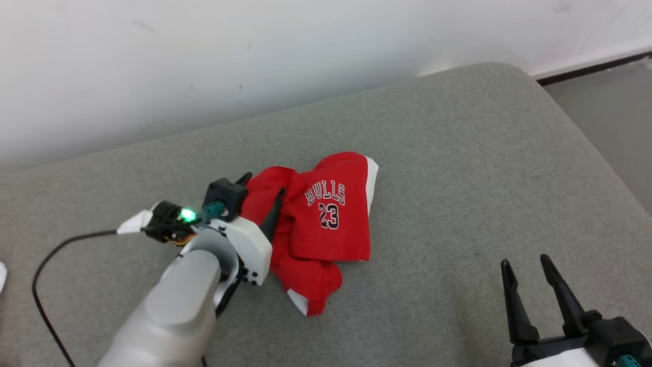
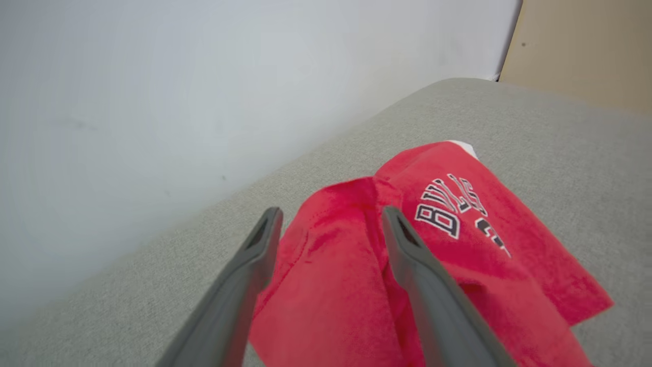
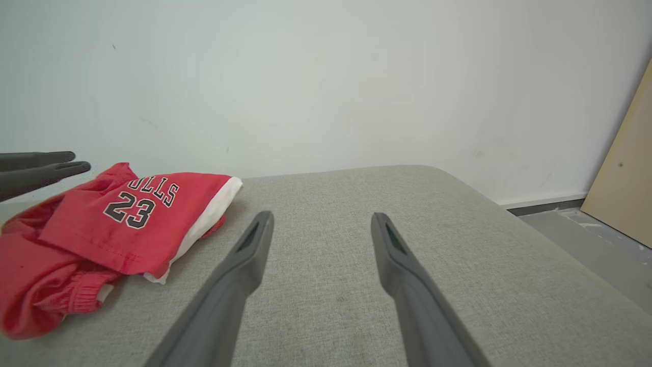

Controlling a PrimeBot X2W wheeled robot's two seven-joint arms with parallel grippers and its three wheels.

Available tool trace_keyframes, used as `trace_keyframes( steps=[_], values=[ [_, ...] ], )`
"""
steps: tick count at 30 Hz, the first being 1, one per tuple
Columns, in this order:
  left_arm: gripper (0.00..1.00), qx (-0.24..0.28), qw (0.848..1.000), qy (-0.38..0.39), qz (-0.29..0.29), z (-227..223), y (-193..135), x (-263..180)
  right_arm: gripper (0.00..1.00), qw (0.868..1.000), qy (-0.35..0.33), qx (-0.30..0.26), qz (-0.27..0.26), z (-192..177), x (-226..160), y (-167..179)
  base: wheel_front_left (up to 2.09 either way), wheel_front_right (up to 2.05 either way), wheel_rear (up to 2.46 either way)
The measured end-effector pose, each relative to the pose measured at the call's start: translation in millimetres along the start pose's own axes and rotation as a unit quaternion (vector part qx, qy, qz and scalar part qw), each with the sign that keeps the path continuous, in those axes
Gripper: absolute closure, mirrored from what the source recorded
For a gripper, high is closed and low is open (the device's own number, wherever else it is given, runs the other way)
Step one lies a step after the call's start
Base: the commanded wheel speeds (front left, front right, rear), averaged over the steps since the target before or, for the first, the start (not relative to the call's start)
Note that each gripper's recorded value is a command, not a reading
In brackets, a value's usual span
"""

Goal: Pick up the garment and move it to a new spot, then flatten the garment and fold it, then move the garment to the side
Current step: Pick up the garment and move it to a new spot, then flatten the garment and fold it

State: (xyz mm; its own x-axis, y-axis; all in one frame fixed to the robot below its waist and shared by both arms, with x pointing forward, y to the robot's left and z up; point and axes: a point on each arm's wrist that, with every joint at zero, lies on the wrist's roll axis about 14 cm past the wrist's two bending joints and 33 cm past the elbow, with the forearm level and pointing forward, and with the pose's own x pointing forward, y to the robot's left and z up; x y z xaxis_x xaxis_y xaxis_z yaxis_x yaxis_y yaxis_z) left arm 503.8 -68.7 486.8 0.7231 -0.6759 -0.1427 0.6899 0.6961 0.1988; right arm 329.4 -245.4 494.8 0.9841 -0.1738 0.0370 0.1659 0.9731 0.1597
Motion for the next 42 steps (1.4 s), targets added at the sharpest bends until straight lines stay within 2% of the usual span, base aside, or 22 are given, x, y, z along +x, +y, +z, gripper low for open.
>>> trace_keyframes(
  steps=[7,15,29,42],
  values=[
    [0.00,-0.048,0.996,-0.063,0.050,28.2,5.2,-29.0,0.00,1.000,-0.011,-0.005,0.006,5.5,-3.1,1.9,0.00,0.00,0.00],
    [0.00,-0.084,0.984,-0.101,0.124,26.3,11.6,-96.4,0.00,0.999,-0.023,-0.014,0.025,11.1,-1.1,10.8,0.00,0.00,0.00],
    [0.00,-0.109,0.955,-0.109,0.254,6.0,26.0,-195.9,0.00,0.997,-0.011,-0.004,0.072,1.5,-2.5,40.8,0.00,0.00,0.00],
    [0.00,-0.117,0.939,-0.101,0.308,-7.9,35.9,-234.9,0.00,0.997,0.010,0.006,0.082,-12.5,-6.9,48.0,0.00,0.00,0.00]
  ],
)
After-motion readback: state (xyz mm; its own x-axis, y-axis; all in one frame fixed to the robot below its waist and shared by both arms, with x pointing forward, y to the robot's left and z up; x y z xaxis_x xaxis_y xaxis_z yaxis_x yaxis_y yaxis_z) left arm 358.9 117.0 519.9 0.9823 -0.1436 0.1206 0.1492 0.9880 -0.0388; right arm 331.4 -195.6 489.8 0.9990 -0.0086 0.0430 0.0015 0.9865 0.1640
